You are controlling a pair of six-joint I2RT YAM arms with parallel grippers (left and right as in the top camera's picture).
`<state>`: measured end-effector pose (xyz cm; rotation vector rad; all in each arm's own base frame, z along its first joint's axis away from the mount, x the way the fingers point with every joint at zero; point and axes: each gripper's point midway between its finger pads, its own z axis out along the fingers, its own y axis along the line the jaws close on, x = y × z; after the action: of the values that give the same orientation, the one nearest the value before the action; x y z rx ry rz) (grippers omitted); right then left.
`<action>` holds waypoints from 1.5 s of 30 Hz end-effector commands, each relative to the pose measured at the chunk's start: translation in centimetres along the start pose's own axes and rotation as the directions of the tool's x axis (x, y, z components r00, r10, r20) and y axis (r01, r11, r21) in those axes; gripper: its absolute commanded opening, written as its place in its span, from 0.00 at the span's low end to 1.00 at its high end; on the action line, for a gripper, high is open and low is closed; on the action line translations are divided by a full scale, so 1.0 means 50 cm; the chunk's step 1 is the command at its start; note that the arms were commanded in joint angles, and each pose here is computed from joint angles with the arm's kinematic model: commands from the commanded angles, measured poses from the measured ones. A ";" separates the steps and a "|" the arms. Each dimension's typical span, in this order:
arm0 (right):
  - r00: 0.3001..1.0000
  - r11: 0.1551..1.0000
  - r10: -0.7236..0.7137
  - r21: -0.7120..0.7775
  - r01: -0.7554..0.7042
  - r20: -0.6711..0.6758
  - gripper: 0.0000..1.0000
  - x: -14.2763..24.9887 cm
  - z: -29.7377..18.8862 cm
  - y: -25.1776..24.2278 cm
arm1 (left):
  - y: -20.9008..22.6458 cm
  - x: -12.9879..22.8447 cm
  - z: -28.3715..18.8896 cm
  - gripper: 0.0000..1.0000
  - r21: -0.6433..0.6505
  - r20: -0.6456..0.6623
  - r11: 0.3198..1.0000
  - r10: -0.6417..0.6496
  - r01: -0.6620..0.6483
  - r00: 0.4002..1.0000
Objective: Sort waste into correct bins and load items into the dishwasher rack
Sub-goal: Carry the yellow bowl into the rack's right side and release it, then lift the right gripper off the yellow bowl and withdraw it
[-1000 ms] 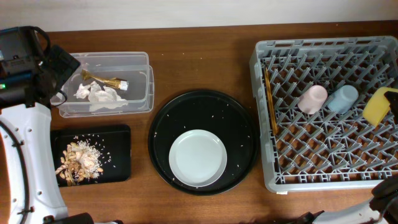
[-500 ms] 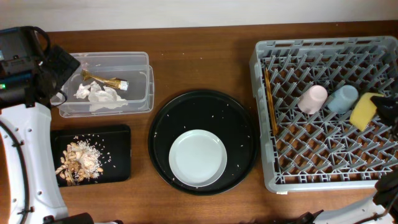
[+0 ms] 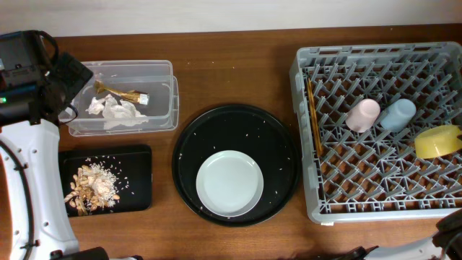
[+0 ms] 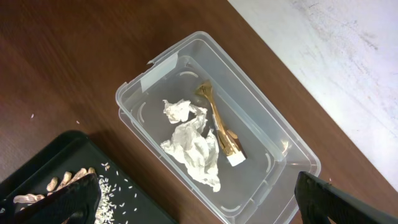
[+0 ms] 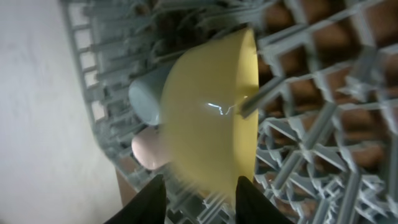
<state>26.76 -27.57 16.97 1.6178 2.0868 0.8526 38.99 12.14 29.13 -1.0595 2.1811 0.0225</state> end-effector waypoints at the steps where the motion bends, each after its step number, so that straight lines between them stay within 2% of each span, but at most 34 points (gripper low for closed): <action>1: 0.995 0.996 0.020 0.079 -0.028 0.100 0.38 -0.010 -0.071 0.019 | 0.005 -0.003 0.003 0.99 -0.011 0.004 1.000 -0.006 0.006 1.000; 3: 0.991 0.994 0.031 0.097 -0.044 0.131 0.38 -0.004 -0.103 0.036 | 0.005 -0.003 0.003 0.99 -0.011 0.004 1.000 -0.006 0.006 1.000; 7: 0.970 0.992 -0.043 0.122 0.014 0.238 0.38 0.008 -0.174 0.075 | 0.005 -0.003 0.003 0.99 -0.011 0.004 1.000 -0.006 0.006 1.000; 9: 0.966 0.991 -0.076 0.125 0.046 0.246 0.24 0.011 -0.174 0.088 | 0.005 -0.003 0.003 0.99 -0.011 0.004 1.000 -0.006 0.006 1.000; 10: 0.966 0.987 -0.105 0.144 0.072 0.235 0.09 0.013 -0.162 0.093 | 0.005 -0.003 0.003 0.99 -0.011 0.004 1.000 -0.006 0.006 1.000; 11: 0.962 0.975 -0.166 0.182 0.128 0.217 0.04 0.016 -0.137 0.104 | 0.005 -0.003 0.003 0.99 -0.011 0.004 1.000 -0.006 0.006 1.000; 16: 0.928 0.867 -0.348 0.422 0.265 0.132 0.04 0.013 -0.008 0.122 | 0.005 -0.003 0.003 0.99 -0.011 0.004 1.000 -0.006 0.006 1.000; 19: 0.933 0.824 -0.340 0.514 0.238 0.114 0.04 0.000 0.048 0.104 | 0.005 -0.003 0.003 0.99 -0.010 0.004 1.000 -0.006 0.006 1.000; 23: 0.947 0.800 -0.314 0.554 0.229 0.063 0.04 -0.014 0.095 0.069 | 0.005 -0.003 0.003 0.99 -0.011 0.004 1.000 -0.006 0.006 1.000; 31: 0.959 0.701 -0.282 0.686 0.194 0.017 0.04 -0.031 0.107 -0.007 | 0.005 -0.003 0.003 0.99 -0.011 0.004 1.000 -0.006 0.006 1.000; 42: 0.968 0.650 -0.250 0.736 0.187 -0.025 0.04 -0.012 0.110 -0.053 | 0.005 -0.003 0.003 0.99 -0.011 0.004 1.000 -0.006 0.006 1.000; 45: 0.974 0.595 -0.226 0.795 0.121 0.021 0.04 -0.015 0.078 -0.069 | 0.005 -0.003 0.003 0.99 -0.011 0.004 1.000 -0.006 0.006 1.000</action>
<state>28.19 -27.15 11.66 1.6391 2.6643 -0.1983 38.99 12.12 29.13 -1.0591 2.1813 0.0223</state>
